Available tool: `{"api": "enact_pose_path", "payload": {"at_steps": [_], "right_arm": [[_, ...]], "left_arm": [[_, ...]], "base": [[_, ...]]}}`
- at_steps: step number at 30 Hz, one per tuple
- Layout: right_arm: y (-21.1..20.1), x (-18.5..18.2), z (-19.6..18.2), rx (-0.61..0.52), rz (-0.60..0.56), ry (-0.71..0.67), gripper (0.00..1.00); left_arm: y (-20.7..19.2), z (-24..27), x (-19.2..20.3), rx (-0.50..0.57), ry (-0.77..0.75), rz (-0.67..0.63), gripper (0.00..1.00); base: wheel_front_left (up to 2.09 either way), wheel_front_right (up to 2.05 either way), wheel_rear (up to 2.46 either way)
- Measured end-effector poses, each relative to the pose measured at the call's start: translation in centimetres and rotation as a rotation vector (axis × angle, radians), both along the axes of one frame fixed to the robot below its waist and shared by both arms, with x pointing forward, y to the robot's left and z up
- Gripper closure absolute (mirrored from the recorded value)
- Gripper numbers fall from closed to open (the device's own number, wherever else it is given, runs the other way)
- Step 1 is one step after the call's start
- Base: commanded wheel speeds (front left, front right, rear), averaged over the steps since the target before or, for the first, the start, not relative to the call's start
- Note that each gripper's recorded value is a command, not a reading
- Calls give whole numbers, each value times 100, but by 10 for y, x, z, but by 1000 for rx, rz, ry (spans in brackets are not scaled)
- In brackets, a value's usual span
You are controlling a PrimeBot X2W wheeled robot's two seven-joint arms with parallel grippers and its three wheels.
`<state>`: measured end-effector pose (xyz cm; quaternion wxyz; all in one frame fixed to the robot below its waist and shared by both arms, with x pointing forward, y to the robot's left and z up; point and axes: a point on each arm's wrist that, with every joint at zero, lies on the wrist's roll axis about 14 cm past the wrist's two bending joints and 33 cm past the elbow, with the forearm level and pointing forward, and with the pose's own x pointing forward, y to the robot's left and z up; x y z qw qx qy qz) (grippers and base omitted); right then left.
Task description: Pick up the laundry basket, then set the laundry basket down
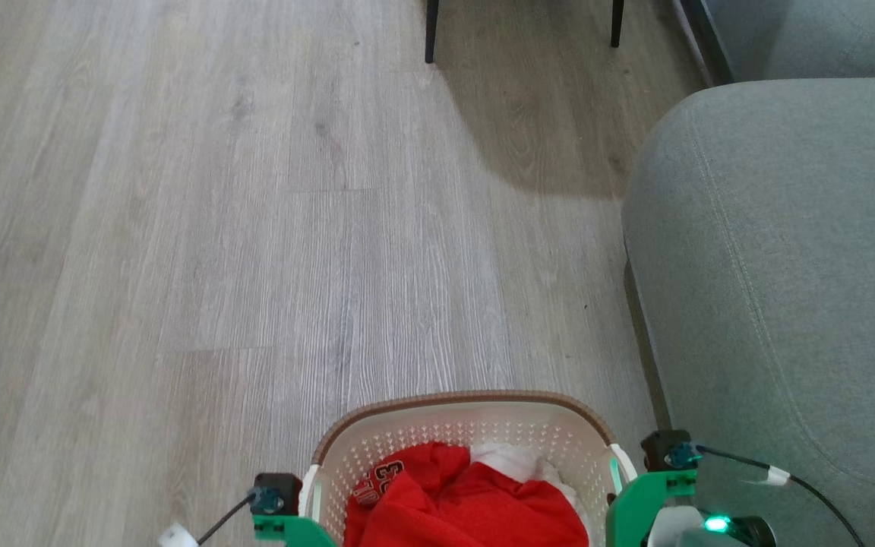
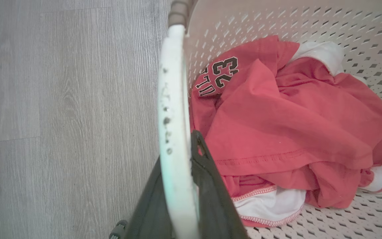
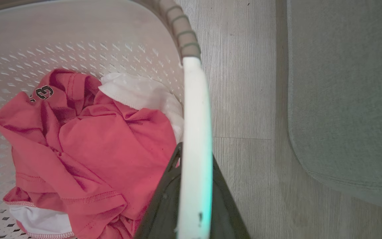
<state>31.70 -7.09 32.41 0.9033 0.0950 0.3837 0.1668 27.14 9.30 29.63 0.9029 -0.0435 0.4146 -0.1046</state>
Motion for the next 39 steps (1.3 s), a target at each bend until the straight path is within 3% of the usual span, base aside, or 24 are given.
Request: {"api": "enact_pose_path", "payload": {"at_steps": [39], "right_arm": [[1,-4,-9,3,2,23,100]], "left_arm": [[1,-10,-7,7,36,-9,100]], "base": [[0,0,0]]}}
